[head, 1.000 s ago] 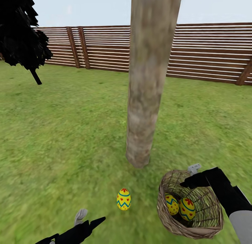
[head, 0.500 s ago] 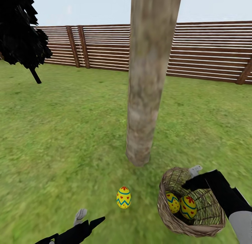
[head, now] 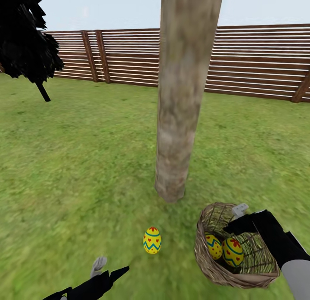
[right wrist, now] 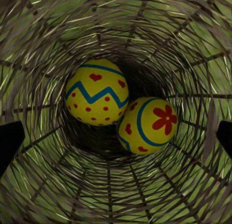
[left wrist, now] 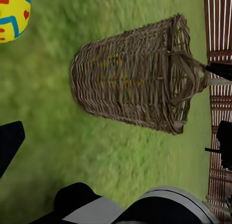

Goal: Take the three Easter eggs out of the wicker basket on the lawn in the garden, then place them on the lawn next to a single tree (choose any tree) so that all three eggs are next to the same tree and none are left in the basket.

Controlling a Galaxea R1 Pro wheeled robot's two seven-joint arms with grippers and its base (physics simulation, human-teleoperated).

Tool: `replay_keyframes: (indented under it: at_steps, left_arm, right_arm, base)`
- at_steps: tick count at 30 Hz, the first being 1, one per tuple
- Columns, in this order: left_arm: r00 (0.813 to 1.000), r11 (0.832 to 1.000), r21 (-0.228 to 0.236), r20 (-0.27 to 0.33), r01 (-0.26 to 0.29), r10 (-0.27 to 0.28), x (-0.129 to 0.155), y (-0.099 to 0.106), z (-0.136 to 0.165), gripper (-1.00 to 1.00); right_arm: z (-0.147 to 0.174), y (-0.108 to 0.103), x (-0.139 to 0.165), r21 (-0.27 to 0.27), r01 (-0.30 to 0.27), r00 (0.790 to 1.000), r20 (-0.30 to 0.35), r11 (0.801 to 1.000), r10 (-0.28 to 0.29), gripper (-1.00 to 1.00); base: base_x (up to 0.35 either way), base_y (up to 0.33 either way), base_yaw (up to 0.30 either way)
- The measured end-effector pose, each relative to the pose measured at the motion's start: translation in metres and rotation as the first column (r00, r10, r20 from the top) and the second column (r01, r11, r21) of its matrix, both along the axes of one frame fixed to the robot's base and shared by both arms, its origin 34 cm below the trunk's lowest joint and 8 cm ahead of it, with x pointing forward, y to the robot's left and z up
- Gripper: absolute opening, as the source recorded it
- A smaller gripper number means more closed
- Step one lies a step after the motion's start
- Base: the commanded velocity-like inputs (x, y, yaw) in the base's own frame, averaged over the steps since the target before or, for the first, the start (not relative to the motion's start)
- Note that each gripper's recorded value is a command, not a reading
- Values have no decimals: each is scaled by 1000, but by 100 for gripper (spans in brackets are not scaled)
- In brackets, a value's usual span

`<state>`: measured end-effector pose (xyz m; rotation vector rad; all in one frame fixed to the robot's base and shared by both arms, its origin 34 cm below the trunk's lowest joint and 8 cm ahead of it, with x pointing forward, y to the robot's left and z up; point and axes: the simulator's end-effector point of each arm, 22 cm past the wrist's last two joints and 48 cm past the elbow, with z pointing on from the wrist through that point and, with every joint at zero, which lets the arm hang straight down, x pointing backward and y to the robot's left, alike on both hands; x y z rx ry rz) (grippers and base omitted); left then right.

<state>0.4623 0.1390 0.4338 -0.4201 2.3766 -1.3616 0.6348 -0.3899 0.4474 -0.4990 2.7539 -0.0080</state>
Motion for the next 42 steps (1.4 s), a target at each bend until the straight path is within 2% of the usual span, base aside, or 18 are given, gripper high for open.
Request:
replay_keyframes:
  at_steps: [12, 17, 28, 42]
  left_arm:
    - [1000, 1000, 0, 0, 0, 0, -5, 0, -26, 100]
    - [1000, 1000, 0, 1, 0, 0, -8, 0, -37, 100]
    - [1000, 1000, 0, 0, 0, 0, -8, 0, -37, 100]
    - [1000, 1000, 2, -1, 1, -1, -8, -2, -37, 100]
  right_arm:
    - [-26, -1, -5, -4, -2, 1000, 2, 1000, 2, 100]
    - [-36, -2, -2, -25, -9, 1000, 28, 1000, 10, 100]
    - [-37, 9, 5, -30, -5, 998, 58, 1000, 7, 100]
    - [-38, 11, 5, -30, -6, 998, 59, 1000, 8, 100]
  base:
    - [0, 0, 0]
    - [0, 0, 0]
    - [1, 0, 0]
    - [158, 0, 0]
